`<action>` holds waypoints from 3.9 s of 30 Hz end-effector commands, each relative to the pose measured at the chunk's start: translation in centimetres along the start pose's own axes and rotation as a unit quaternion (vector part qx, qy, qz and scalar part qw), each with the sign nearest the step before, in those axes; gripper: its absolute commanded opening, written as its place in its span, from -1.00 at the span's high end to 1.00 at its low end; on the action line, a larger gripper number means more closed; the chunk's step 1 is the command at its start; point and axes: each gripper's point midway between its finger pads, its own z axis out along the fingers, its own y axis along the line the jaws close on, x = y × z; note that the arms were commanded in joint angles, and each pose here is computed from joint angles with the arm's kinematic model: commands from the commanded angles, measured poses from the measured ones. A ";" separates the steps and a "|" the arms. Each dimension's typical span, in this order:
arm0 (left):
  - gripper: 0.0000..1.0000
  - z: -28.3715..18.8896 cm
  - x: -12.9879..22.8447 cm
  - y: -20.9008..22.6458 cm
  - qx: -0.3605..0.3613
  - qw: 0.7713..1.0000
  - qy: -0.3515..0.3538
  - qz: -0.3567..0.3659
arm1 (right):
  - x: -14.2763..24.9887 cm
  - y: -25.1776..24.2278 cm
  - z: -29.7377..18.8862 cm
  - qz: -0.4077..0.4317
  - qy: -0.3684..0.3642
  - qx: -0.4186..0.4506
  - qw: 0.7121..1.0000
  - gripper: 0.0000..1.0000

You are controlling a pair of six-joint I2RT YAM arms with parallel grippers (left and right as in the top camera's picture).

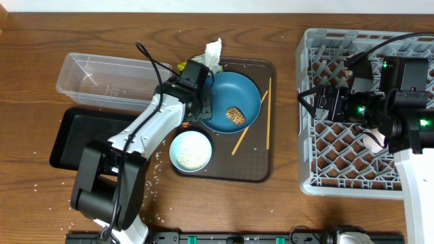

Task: Sort waste into correct bins and load items into the dishwasher rack
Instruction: 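Grasp the rim of the teal bowl with the left gripper, then tip the teal bowl over the black tray to dump the mushroom, then pass the teal bowl from the left gripper to the right gripper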

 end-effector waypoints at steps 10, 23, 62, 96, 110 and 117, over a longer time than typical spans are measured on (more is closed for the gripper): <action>0.55 3.2 -0.4 0.7 -0.019 1.000 -0.008 -0.007 | 0.1 0.2 0.2 -0.008 0.004 -0.001 1.000 -0.81; 0.88 0.8 -1.4 0.1 -0.010 1.000 -0.026 0.014 | 0.2 0.2 0.2 -0.006 0.007 0.000 1.000 -0.78; 0.88 -31.8 8.9 24.9 -0.483 0.844 -0.139 -0.186 | 0.2 0.2 0.2 -0.002 0.006 -0.001 1.000 -0.79; 0.88 -28.1 2.5 20.4 -0.382 0.910 -0.065 -0.147 | -0.3 2.6 0.0 -0.036 -0.001 -0.069 0.997 -0.83; 0.88 -32.4 -0.7 5.3 0.042 0.971 -0.234 -0.010 | -1.3 15.0 -2.0 -0.156 -0.038 -0.317 0.935 -0.68; 0.88 -32.3 -0.6 1.7 0.076 0.968 -0.236 0.042 | -1.2 16.5 0.7 -0.146 -0.052 -0.243 0.958 -0.61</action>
